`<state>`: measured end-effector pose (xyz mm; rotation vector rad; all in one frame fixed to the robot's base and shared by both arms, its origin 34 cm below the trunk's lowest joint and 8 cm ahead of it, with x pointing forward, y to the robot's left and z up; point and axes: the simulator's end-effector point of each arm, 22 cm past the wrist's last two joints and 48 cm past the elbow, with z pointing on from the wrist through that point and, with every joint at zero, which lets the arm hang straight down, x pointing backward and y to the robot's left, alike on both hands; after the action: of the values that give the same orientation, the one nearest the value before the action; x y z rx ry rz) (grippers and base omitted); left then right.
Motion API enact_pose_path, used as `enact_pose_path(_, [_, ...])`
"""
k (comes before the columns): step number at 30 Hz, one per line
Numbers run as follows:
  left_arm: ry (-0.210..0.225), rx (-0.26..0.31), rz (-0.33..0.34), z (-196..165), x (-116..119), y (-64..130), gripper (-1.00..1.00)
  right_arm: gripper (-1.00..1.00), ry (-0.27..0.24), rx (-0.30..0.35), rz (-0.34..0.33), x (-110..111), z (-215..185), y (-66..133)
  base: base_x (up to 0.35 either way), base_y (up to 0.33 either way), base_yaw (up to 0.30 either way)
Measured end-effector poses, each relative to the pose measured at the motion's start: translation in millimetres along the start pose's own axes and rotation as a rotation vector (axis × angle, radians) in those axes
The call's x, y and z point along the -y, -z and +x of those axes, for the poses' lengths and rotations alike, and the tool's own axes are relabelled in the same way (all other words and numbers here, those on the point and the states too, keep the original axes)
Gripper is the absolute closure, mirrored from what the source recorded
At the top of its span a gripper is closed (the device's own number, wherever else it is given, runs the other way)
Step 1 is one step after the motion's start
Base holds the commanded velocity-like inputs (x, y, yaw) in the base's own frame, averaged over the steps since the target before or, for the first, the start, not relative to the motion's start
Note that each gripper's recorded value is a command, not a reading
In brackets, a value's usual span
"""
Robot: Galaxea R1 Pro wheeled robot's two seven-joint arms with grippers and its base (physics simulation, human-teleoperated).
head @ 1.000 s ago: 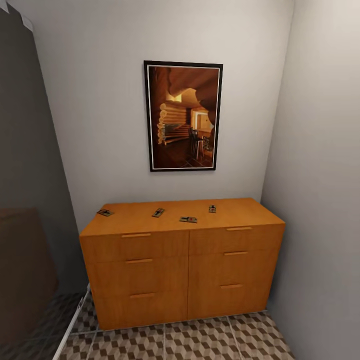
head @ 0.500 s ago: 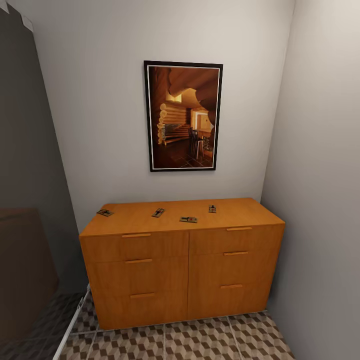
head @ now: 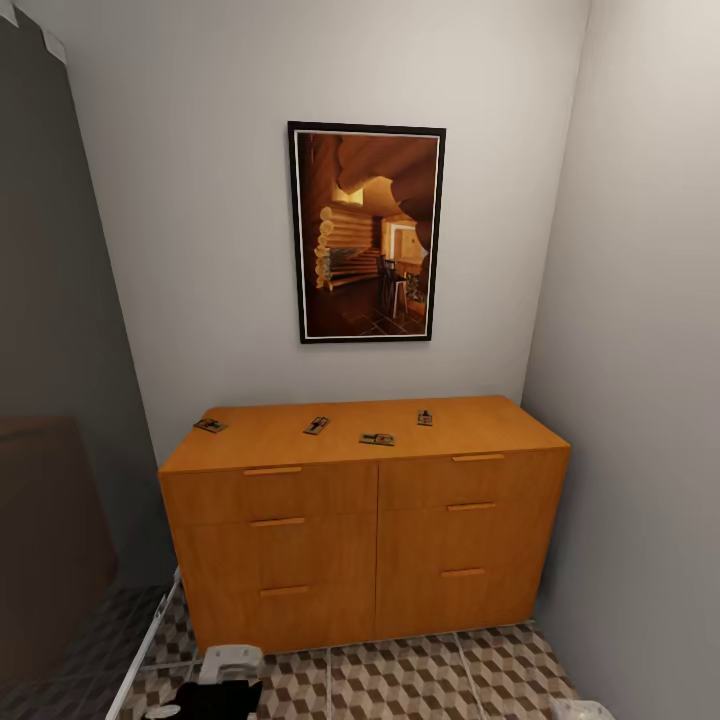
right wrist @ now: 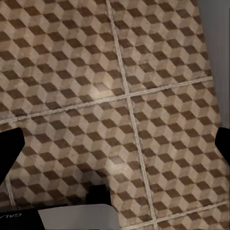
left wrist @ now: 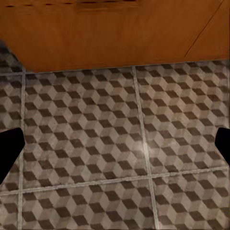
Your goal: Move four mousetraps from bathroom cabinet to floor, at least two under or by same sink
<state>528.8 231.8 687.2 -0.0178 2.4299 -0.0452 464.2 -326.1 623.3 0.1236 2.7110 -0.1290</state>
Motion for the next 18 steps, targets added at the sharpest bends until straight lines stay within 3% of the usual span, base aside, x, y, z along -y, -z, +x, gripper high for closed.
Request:
enact_pose_path(1, [0.000,0.001,0.000,0,0,0.1,-1.00,-1.00,0.000,0.000,0.000,0,0,0.2,0.000,0.000,0.000])
enact_pose_path(2, [-0.001,0.032,-0.001,-20,0,9.9,-1.00,-1.00,0.002,0.031,0.014,4,-20,13.3,0.000,0.000,0.000])
enact_pose_path(7, [-0.002,0.075,0.000,-52,1,30.2,-1.00,-1.00,0.000,0.093,0.054,15,-58,45.3,0.000,0.000,0.000])
enact_pose_path(14, [-0.003,0.110,0.004,-100,4,44.0,-1.00,-1.00,-0.011,0.166,0.120,29,-118,91.8,0.000,0.000,0.000])
enact_pose_path(17, [-0.005,0.145,0.005,-128,5,48.7,-1.00,-1.00,-0.024,0.234,0.131,31,-154,107.4,0.000,0.000,0.000])
enact_pose_path(18, [-0.006,0.173,0.006,-147,5,52.3,-1.00,-1.00,-0.033,0.284,0.136,32,-182,119.9,0.000,0.000,0.000])
